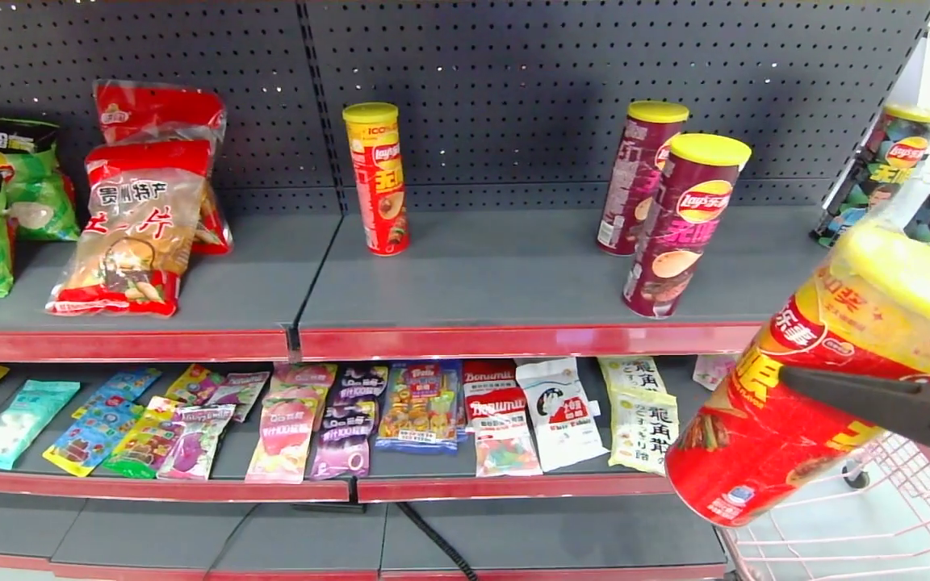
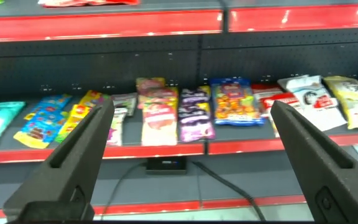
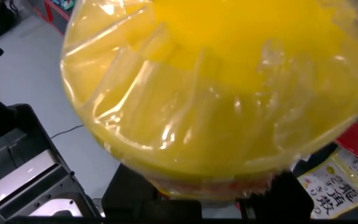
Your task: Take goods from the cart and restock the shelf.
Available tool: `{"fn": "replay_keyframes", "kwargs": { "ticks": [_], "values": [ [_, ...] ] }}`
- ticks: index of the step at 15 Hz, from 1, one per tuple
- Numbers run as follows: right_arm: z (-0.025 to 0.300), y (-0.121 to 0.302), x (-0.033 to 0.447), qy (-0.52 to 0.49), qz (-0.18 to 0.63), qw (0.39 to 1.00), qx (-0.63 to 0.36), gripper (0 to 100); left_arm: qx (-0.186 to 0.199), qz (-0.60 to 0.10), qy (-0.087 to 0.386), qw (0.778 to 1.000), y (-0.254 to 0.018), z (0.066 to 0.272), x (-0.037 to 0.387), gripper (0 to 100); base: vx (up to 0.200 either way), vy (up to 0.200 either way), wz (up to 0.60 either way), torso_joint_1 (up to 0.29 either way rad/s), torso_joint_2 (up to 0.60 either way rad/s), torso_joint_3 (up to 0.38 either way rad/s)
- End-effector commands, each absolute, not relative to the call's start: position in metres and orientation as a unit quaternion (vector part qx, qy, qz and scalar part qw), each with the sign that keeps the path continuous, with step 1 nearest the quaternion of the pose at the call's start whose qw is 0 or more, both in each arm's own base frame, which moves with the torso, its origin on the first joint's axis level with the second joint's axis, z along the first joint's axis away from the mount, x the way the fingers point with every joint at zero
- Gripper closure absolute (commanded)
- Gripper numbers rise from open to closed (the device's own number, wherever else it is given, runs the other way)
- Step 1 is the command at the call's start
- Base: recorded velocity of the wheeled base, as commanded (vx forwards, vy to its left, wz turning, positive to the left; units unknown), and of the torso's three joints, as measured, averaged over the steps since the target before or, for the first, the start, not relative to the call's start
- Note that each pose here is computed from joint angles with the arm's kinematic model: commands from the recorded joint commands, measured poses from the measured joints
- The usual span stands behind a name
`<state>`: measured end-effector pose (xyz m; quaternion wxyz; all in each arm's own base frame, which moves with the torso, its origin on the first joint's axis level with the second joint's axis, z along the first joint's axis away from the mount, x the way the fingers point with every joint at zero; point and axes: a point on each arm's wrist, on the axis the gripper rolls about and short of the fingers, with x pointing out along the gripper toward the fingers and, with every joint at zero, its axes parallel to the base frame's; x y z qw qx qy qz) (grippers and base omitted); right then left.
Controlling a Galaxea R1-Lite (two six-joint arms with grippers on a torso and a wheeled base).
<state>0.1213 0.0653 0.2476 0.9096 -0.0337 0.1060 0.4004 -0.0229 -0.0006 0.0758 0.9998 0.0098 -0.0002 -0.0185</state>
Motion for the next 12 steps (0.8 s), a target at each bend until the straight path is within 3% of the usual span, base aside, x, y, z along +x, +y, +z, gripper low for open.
{"fn": "replay_keyframes", "kwargs": {
  "ticks": [1, 12],
  "values": [
    [0.2483, 0.065, 0.1196, 0.104, 0.411, 0.905, -0.032, 100, 0.01, -0.018, 0.0, 1.0, -0.0005, 0.0757, -0.0229, 0, 0.0, 0.2, 0.0, 0.002, 0.0, 0.002],
    [0.245, 0.0634, 0.1158, 0.104, 0.415, 0.903, -0.034, 100, 0.01, -0.018, 0.0, 1.0, -0.0005, 0.0757, -0.0229, 0, 0.0, 0.2, 0.0, 0.004, 0.0, 0.003]
  ]
}}
